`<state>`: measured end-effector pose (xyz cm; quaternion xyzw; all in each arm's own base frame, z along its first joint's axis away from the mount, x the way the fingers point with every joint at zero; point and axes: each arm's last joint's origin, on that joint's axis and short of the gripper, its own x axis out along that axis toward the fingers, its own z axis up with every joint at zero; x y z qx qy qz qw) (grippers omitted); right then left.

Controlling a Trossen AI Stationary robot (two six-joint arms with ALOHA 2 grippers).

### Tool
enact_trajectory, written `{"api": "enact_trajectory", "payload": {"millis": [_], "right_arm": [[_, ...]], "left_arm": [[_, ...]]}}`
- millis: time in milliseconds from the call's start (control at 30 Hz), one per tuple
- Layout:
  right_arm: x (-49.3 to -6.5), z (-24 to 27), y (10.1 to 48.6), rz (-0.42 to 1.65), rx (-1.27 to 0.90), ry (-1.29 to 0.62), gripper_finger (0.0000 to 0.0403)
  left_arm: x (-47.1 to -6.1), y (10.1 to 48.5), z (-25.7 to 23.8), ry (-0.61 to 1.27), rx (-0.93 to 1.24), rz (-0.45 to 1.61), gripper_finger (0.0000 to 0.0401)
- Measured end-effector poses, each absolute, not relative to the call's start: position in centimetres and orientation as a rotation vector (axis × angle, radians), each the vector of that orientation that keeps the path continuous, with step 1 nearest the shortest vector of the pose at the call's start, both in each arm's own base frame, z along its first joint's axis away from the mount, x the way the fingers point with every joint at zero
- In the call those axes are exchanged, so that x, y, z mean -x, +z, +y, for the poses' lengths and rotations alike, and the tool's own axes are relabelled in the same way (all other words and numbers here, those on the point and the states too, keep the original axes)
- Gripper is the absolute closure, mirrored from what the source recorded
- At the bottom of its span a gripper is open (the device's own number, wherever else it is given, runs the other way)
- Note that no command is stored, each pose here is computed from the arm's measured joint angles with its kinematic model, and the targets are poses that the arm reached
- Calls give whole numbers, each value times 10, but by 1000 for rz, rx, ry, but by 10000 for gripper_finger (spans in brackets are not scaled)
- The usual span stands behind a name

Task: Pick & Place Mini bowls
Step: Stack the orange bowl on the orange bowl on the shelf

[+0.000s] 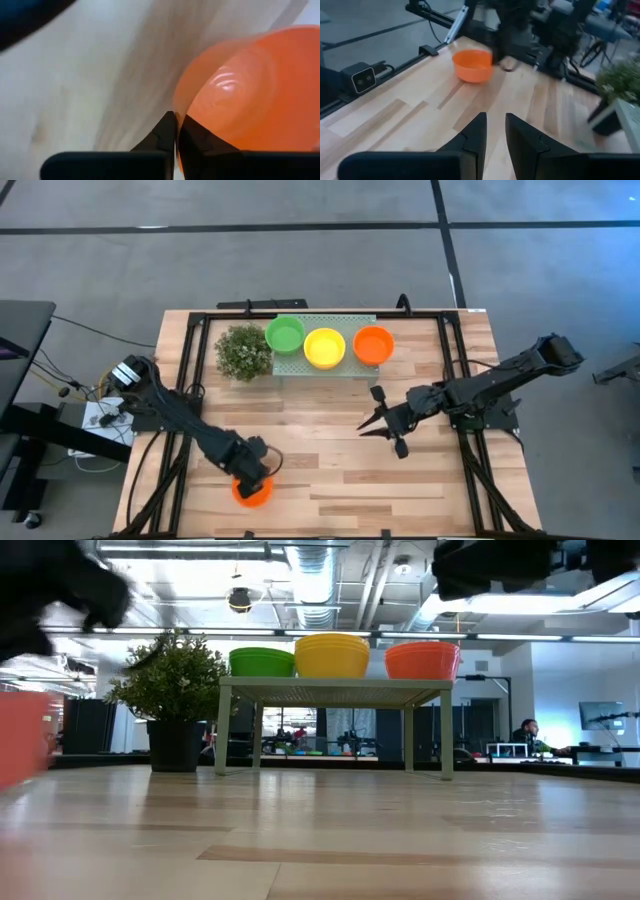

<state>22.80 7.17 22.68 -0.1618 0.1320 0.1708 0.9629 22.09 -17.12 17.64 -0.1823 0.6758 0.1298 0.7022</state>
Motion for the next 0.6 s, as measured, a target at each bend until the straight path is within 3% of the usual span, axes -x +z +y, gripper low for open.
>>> {"api": "enact_trajectory", "payload": {"millis": [200,367,600], "right_arm": [[-244,87,218,251,424,400,337],[-267,102,223,254,515,439,336],[-310,122,223,501,599,515,314]], "left_arm": [[-246,210,-138,416,557,1275,392],[-267,211,-103,485,612,1220,392],[-300,210,-75,435,686,1047,392]]}}
